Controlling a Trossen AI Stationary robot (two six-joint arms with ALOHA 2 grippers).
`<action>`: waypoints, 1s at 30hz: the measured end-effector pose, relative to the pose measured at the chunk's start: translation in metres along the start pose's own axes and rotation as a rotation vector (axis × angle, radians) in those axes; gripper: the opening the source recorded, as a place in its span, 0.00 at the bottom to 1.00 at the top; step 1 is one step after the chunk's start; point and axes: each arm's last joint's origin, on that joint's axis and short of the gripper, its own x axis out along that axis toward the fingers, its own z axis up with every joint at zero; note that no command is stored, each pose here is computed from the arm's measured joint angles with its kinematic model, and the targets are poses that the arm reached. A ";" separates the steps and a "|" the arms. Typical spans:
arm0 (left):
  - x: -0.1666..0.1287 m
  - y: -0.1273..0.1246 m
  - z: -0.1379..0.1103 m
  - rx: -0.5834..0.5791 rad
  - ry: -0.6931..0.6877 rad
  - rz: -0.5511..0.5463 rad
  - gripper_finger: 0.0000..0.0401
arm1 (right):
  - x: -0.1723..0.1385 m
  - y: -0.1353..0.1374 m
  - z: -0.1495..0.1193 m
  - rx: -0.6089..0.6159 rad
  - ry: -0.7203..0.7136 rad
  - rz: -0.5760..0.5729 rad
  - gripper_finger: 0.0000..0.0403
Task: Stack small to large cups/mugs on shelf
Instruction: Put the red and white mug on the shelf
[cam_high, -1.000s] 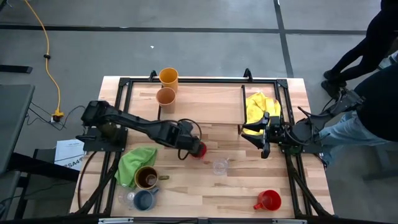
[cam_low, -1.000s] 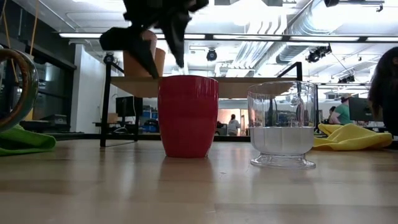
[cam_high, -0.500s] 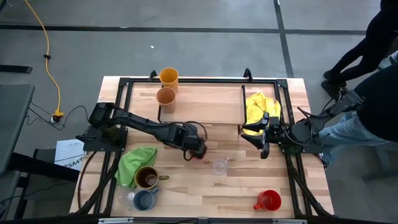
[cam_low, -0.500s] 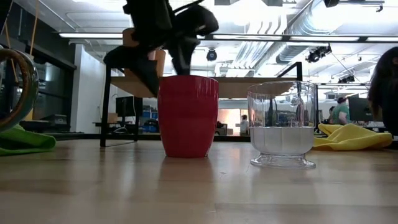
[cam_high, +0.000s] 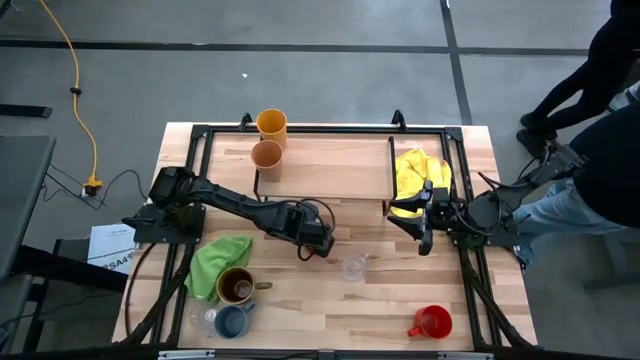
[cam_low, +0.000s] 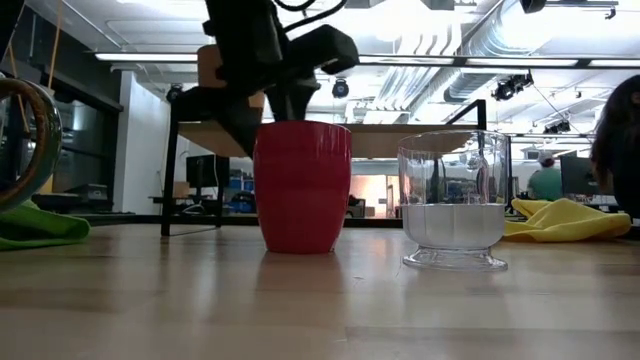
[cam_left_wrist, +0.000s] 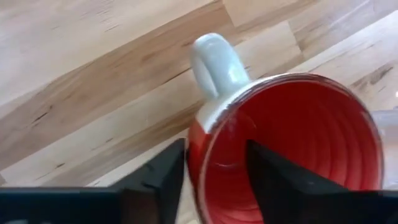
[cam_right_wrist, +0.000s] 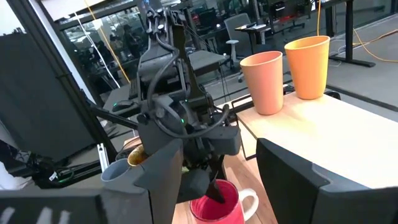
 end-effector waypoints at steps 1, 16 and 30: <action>0.000 0.000 0.000 0.000 -0.001 0.004 0.31 | 0.000 0.000 0.000 0.000 0.000 0.000 0.49; 0.000 0.001 0.000 0.003 0.002 0.011 0.02 | 0.000 0.000 0.000 -0.001 0.000 0.000 0.49; -0.082 0.013 0.016 0.173 0.009 -0.049 0.02 | 0.000 0.000 0.000 -0.001 0.001 -0.001 0.49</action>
